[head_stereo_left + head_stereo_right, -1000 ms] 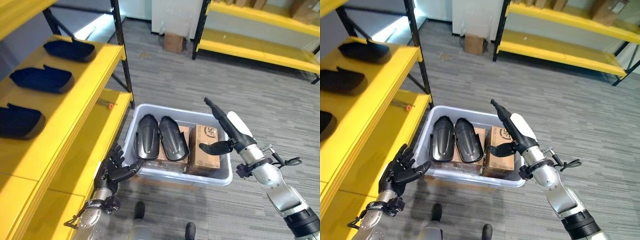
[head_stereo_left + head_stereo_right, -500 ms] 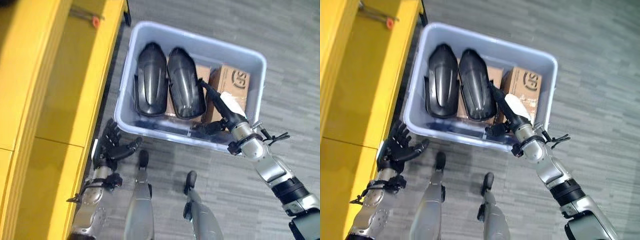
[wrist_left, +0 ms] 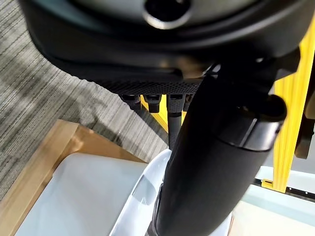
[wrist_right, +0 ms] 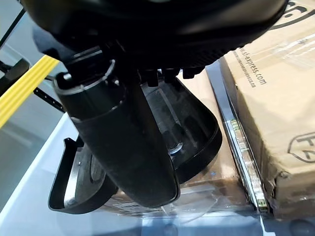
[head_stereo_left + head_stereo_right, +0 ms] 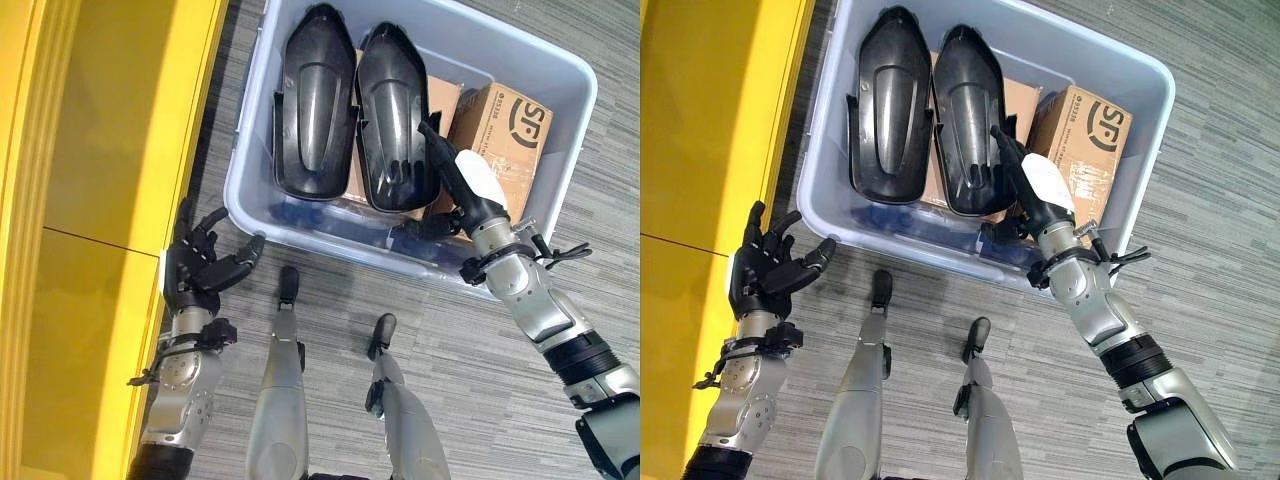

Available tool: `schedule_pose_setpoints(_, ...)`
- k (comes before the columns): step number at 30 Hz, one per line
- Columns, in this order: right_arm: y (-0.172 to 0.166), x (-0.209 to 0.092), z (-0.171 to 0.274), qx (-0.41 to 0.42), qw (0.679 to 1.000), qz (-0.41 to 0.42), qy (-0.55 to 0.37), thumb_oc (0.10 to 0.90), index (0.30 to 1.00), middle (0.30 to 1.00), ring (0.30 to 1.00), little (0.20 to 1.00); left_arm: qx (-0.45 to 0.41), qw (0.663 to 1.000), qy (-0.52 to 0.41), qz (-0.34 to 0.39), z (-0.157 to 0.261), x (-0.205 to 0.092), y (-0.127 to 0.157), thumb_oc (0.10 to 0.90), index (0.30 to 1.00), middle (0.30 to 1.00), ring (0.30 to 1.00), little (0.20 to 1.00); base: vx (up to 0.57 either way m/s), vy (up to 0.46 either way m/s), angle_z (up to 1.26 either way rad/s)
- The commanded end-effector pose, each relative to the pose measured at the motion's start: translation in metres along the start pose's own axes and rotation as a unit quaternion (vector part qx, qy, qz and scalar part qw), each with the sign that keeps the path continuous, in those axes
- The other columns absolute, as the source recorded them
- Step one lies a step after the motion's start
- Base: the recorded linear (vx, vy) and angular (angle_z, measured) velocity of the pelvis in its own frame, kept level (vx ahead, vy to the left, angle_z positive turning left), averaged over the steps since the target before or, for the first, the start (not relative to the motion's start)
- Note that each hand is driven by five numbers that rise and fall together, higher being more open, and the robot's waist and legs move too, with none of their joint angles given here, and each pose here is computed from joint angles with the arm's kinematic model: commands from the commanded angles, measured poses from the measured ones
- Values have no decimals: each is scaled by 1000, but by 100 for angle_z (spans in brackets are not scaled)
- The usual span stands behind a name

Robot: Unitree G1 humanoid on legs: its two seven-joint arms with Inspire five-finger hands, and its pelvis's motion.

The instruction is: Move parts from the plastic box to the shelf.

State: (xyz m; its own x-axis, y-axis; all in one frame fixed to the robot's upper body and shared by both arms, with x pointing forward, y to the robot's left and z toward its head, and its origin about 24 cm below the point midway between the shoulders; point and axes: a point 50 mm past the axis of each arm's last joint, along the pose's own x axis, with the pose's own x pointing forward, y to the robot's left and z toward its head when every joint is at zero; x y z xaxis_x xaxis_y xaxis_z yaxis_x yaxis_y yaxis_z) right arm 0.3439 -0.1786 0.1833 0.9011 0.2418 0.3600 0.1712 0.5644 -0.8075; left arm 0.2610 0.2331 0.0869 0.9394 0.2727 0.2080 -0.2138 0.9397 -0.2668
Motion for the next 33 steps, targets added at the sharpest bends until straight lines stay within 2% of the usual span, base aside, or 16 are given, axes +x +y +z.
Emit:
schedule_pose_setpoints(1,-52,19,31,-54,990,-100,-84,900,1000,1000,1000,1000,12,998,-36,-50,13,-2,-16,900,1000,1000,1000,1000,0,0,0)
schedule_pose_setpoints(13,-61,31,49,-180,970,-104,-122,900,1000,1000,1000,1000,10,997,-55,-48,21,1,-19,900,1000,1000,1000,1000,2,-5,2)
schedule_pose_setpoints(21,-54,45,54,-269,951,-77,-131,900,1000,1000,1000,1000,16,996,-65,-54,25,3,-22,900,1000,1000,1000,1000,2,-3,2)
schedule_pose_setpoints(33,-34,48,54,-204,970,-67,-116,900,1000,1000,1000,1000,10,996,-70,-50,25,6,-26,900,1000,1000,1000,1000,2,2,3)
